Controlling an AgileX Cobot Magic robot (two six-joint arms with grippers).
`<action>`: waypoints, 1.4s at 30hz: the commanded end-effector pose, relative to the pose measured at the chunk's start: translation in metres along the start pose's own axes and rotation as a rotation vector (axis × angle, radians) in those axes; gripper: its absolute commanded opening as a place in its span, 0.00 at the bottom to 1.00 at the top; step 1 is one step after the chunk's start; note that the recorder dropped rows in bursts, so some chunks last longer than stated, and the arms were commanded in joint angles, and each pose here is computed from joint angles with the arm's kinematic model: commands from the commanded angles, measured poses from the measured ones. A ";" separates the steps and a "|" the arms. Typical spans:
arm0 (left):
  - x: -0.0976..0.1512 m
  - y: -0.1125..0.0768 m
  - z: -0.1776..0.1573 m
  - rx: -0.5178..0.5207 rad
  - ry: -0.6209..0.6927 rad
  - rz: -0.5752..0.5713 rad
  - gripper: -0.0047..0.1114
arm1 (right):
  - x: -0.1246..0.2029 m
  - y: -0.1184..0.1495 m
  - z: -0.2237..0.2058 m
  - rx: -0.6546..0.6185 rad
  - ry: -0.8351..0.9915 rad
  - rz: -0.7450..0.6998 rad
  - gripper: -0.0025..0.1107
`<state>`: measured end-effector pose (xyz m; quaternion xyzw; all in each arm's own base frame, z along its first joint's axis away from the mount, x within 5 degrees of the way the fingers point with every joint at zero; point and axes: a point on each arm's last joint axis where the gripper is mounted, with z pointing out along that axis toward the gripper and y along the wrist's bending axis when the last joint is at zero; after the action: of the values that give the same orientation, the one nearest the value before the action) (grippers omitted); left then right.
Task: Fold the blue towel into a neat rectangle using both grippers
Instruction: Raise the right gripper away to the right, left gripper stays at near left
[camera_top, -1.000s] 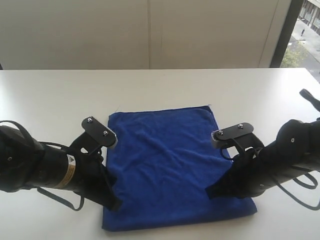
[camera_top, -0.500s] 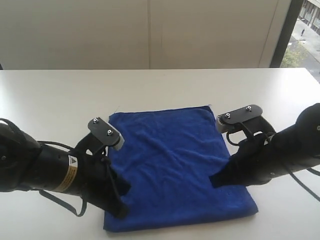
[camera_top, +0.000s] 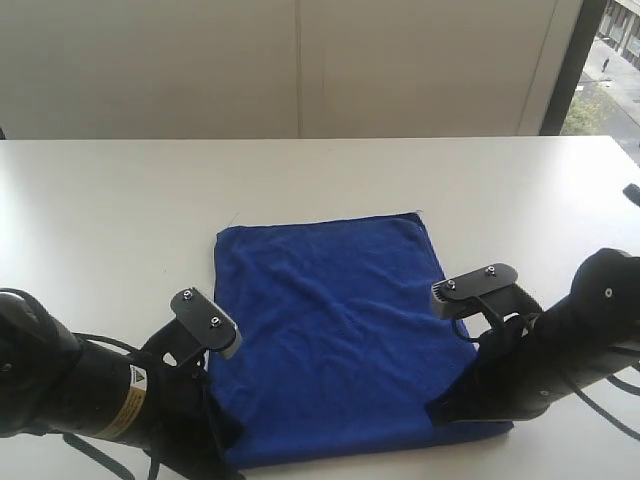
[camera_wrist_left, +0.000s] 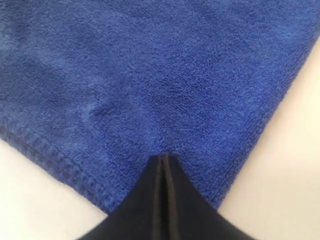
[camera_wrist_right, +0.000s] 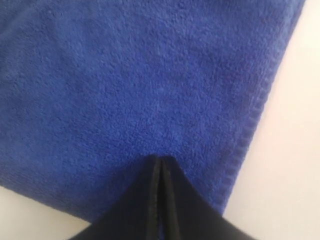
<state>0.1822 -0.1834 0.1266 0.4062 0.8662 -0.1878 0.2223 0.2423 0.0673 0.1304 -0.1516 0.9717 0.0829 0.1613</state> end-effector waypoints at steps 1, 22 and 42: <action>0.012 0.002 0.003 -0.035 0.044 0.015 0.04 | 0.012 -0.001 0.005 0.003 0.050 0.009 0.02; -0.018 -0.002 -0.022 -0.040 -0.105 0.046 0.04 | -0.012 -0.001 -0.047 0.083 -0.209 0.040 0.02; -0.014 -0.002 -0.003 0.014 -0.043 0.021 0.04 | -0.011 0.017 -0.141 0.054 -0.415 -0.017 0.02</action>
<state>0.1888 -0.1935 0.1413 0.4094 0.8540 -0.2074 0.2450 0.2070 0.0567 0.2648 -0.1339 0.9201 0.0858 0.3579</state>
